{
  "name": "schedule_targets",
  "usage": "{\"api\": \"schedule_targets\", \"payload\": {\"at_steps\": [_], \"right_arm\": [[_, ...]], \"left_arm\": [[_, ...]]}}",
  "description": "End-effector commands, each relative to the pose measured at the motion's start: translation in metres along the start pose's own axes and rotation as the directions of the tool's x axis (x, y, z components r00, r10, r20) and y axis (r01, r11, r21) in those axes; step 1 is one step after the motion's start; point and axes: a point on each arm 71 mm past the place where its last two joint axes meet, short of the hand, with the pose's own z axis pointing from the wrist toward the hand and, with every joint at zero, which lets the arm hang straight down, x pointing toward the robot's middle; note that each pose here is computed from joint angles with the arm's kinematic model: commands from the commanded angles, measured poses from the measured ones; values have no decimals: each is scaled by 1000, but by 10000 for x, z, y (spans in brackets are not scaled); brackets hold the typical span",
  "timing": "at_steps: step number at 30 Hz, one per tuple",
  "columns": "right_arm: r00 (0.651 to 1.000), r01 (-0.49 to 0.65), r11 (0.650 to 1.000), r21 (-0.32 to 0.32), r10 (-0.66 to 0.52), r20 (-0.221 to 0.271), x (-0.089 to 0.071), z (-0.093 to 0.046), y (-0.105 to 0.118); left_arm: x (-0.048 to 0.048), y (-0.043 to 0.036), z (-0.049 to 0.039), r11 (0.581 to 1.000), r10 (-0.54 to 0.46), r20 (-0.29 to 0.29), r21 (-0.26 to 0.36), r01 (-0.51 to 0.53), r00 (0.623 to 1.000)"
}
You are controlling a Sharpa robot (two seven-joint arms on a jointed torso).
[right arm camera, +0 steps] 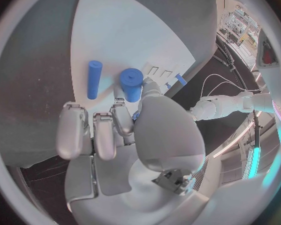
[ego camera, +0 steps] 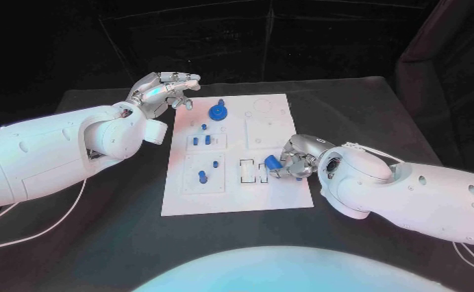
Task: Assemble the parts on the task board
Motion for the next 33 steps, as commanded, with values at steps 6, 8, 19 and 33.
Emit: {"api": "schedule_targets", "payload": {"at_steps": [6,8,19,33], "right_arm": [[987,-113,992,-58,119,111,-67,-79,20],[975,-163,983,-89,174,140,-95,-104,42],[955,-257,957,-137,273,113,-79,-122,134],[985,-159,985,-61,154,-78,145,-32,354]], "left_arm": [[9,-14,-10,1000,-7,-17,6,7,1000],[15,-16,-12,1000,-8,-22,9,9,1000],[26,-17,-13,1000,-10,-28,10,10,1000],[32,-14,-14,1000,-10,-28,7,10,1000]]}}
